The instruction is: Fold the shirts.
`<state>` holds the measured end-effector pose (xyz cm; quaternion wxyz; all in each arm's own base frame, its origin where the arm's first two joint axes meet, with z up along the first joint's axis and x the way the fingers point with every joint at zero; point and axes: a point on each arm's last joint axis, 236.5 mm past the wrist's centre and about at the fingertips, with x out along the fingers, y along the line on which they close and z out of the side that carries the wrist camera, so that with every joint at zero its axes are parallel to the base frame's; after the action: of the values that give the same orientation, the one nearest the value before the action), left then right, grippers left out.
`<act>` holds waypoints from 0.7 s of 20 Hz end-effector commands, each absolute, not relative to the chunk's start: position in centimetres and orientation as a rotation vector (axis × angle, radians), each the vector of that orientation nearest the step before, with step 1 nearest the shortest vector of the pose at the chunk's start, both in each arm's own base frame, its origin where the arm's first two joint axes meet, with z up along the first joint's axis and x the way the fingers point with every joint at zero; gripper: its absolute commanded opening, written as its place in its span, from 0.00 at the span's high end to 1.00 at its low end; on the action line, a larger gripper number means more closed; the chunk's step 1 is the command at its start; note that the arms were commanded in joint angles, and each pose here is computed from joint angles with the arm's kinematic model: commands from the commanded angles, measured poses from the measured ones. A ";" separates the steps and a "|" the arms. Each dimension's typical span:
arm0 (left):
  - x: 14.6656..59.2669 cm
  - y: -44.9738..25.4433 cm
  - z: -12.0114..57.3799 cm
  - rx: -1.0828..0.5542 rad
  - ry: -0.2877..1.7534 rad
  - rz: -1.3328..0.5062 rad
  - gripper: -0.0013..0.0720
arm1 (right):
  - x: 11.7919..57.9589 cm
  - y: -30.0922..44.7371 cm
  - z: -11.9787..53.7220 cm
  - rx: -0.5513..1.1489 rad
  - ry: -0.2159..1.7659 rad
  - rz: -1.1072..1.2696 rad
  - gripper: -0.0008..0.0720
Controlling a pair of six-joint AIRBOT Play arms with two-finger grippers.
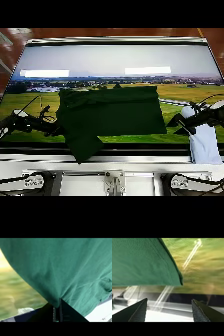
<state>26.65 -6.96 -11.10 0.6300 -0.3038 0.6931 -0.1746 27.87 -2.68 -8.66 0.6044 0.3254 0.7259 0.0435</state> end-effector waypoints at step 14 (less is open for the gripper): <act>28.7 -6.6 -8.7 -0.657 1.521 -0.423 0.93 | 31.9 0.8 -11.4 0.646 1.653 0.164 0.91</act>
<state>27.27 -6.95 -9.89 0.6360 -0.2999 0.6869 -0.1836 30.61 0.49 -12.54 0.6128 0.2995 0.7297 0.0485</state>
